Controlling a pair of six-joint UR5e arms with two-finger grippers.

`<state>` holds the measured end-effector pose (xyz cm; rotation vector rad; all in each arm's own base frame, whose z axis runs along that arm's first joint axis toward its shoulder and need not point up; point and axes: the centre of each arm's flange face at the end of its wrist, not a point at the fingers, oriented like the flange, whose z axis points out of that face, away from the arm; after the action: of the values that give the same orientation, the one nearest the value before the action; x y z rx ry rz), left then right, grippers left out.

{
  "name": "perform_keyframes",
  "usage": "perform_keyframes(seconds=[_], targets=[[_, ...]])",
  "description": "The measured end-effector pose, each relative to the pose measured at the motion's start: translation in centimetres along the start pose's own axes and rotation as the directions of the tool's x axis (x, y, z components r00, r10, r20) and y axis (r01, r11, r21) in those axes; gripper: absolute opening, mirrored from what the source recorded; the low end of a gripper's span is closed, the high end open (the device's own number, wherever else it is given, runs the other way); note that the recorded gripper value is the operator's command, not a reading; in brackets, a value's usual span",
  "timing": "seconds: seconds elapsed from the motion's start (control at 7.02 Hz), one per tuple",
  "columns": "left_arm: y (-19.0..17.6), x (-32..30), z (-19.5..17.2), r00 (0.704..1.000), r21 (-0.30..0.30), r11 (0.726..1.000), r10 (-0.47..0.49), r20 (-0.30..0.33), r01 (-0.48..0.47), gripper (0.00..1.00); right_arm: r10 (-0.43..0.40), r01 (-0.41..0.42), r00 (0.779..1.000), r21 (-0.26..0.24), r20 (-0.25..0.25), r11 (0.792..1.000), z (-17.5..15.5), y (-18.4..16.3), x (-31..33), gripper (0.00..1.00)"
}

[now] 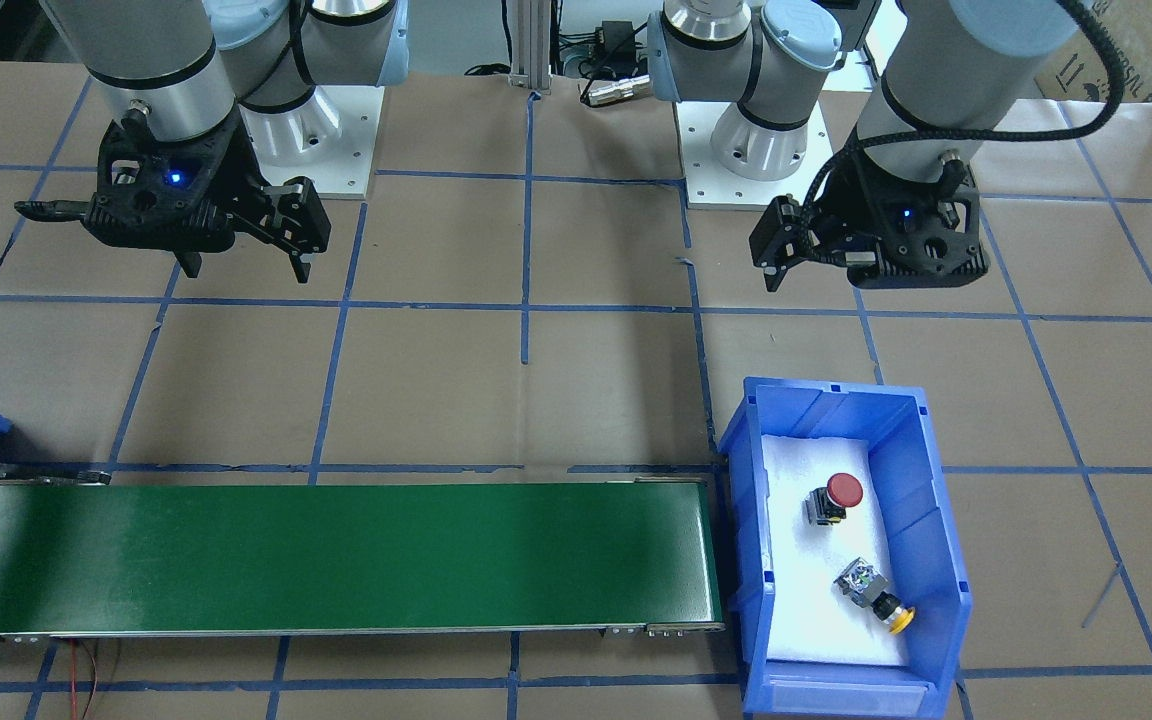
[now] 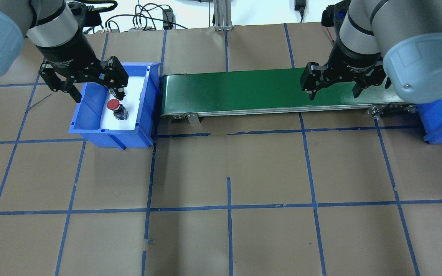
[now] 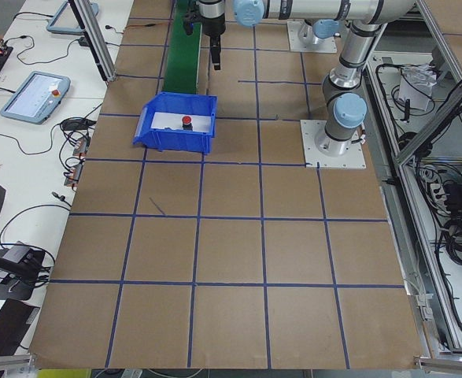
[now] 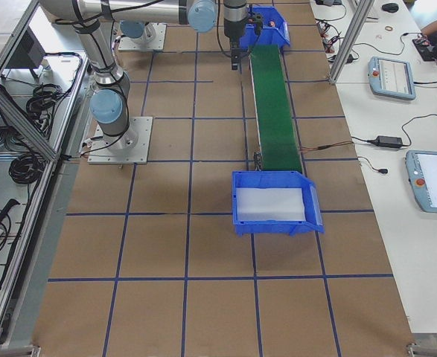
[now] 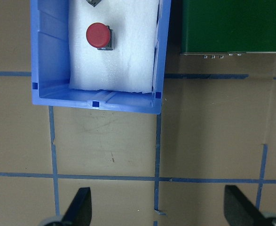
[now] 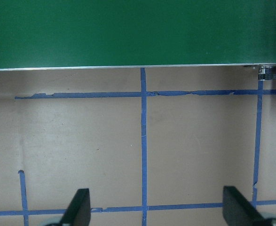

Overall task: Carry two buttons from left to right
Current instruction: 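Lower the left gripper into the blue bin toward the red button, then grasp the red push-button with the left gripper and lift it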

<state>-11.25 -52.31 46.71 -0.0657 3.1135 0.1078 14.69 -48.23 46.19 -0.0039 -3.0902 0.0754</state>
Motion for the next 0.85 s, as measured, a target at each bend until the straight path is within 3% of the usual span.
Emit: perform_keyframes(seconds=[0.28,0.85], targets=[[-4.7,-2.6,3.2,0.999,0.012,0.999,-0.030,-0.020,0.030,1.00,0.000,0.000,1.000,0.000,0.000,1.000,0.0,0.0,0.0,1.00],[-11.0,-6.6,12.6,0.999,-0.043,0.999,0.012,-0.037,-0.014,1.00,0.004,-0.004,1.000,-0.001,0.007,1.000,0.0,0.0,-0.1,1.00]])
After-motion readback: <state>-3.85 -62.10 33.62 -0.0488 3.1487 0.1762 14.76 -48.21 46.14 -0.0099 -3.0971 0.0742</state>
